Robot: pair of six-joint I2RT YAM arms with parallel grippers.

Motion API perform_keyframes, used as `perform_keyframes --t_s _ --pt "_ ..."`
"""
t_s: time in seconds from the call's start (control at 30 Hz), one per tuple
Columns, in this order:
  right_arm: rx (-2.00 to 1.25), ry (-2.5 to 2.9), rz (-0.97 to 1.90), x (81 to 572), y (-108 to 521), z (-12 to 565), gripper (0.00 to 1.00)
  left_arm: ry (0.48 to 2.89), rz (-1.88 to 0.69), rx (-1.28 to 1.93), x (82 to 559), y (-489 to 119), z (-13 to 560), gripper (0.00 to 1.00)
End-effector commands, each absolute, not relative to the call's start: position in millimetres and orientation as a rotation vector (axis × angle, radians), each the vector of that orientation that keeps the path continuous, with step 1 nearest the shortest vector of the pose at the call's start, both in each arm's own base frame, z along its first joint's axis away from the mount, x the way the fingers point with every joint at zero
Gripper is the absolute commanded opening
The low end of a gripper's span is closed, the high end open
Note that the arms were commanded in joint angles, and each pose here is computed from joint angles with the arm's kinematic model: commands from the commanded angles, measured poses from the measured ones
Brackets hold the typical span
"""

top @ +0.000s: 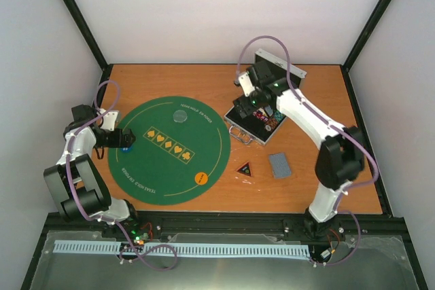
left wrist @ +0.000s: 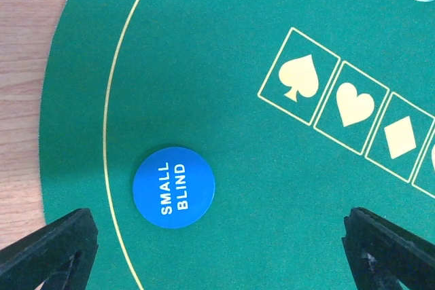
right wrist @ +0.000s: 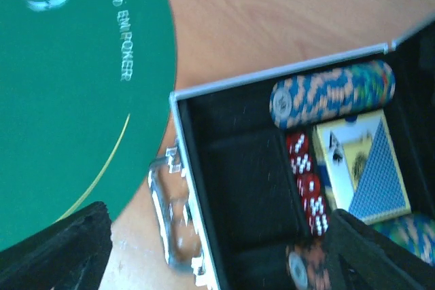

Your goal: Distribute texas hold em gaming equipment

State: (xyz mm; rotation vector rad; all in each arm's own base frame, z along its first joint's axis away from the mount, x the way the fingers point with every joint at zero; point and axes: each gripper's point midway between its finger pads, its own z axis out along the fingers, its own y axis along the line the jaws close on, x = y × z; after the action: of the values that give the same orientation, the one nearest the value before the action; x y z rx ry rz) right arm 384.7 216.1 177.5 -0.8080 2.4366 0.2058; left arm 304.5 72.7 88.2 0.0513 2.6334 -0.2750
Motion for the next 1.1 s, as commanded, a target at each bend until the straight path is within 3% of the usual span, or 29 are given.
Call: perform_keyframes --t_s 0.0,0.27,0.57,1.07 --pt "-0.907 2.392 0.178 430 229 164 0.81 2.604 -0.270 0.086 308 72 100 1.00" --pt "-0.901 2.455 0.080 488 227 127 0.67 2.613 -0.257 0.076 309 75 98 1.00" --pt "-0.949 2.514 -0.098 508 213 81 0.62 2.652 -0.278 0.045 318 81 88 1.00" --pt "-0.993 2.562 -0.125 512 214 46 0.55 2.662 -0.290 0.038 319 81 83 1.00"
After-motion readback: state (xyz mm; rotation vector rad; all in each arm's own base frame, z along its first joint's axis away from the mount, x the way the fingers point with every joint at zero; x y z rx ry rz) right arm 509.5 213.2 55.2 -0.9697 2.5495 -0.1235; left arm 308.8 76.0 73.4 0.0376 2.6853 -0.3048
